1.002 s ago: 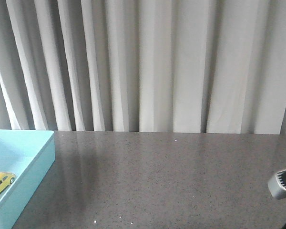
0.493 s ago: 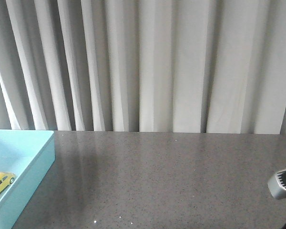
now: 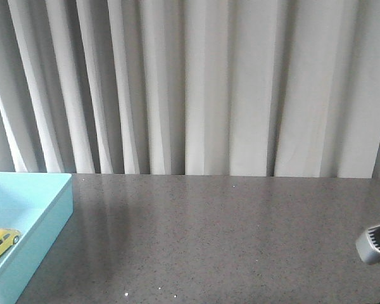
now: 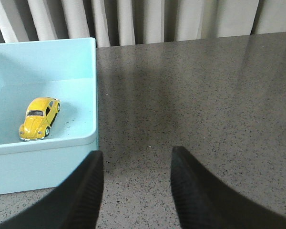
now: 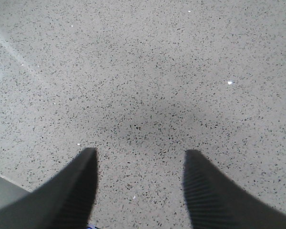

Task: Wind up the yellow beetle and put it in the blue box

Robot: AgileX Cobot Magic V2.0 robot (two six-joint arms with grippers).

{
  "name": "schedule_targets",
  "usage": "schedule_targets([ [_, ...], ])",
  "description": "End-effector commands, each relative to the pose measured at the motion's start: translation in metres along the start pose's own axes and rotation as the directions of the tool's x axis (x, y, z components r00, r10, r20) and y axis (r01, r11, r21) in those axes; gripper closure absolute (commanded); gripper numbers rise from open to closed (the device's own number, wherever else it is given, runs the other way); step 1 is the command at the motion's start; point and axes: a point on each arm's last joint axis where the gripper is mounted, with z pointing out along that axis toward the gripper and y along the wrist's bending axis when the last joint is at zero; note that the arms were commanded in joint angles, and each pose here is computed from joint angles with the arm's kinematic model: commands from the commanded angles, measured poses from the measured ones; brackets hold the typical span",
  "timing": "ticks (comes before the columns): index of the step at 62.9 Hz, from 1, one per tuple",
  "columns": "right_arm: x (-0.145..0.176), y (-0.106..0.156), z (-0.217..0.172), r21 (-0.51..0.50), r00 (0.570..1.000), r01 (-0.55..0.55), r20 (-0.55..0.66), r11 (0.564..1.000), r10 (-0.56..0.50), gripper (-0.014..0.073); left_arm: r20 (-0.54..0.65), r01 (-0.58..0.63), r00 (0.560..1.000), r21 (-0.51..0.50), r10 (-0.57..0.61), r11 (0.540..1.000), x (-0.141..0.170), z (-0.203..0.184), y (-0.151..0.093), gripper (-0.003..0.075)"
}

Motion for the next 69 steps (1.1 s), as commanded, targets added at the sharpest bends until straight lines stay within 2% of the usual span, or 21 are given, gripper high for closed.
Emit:
schedule_targets([
  [1, -0.0105, 0.0011, -0.0094, -0.008, 0.996, 0.005, 0.092, 1.000, -0.004, 0.0361, 0.094, 0.014, 0.995, 0.004, -0.015, 1.000, -0.0142, -0.0019, -0.0007, 0.0500],
  [11, -0.0105, 0.0011, -0.0094, -0.008, 0.996, 0.012, 0.092, 1.000, -0.012, 0.0550, 0.094, 0.013, 0.995, 0.004, -0.014, 1.000, -0.0142, -0.0019, -0.0007, 0.0603],
  [16, -0.0105, 0.0011, -0.0094, -0.007, 0.996, 0.022, 0.092, 1.000, -0.021, 0.0610, 0.094, 0.012, 0.995, 0.003, -0.012, 1.000, -0.0142, -0.0019, -0.0007, 0.0640],
  [29, -0.0105, 0.0011, -0.0094, -0.007, 0.996, 0.022, 0.092, 1.000, -0.021, 0.0602, 0.093, -0.027, 0.995, -0.016, 0.028, 1.000, -0.0141, -0.0019, 0.0008, 0.0729],
  [64, -0.0105, 0.0011, -0.0094, -0.007, 0.996, 0.022, 0.092, 1.000, -0.021, 0.0602, 0.092, -0.051, 0.994, -0.028, 0.053, 0.998, -0.0136, -0.0022, 0.0016, 0.0727],
  [69, -0.0105, 0.0011, -0.0094, -0.008, 0.996, 0.021, 0.091, 1.000, -0.020, 0.0602, 0.121, -0.089, 0.988, -0.037, 0.092, 0.995, -0.0045, -0.0093, 0.0017, 0.0727],
])
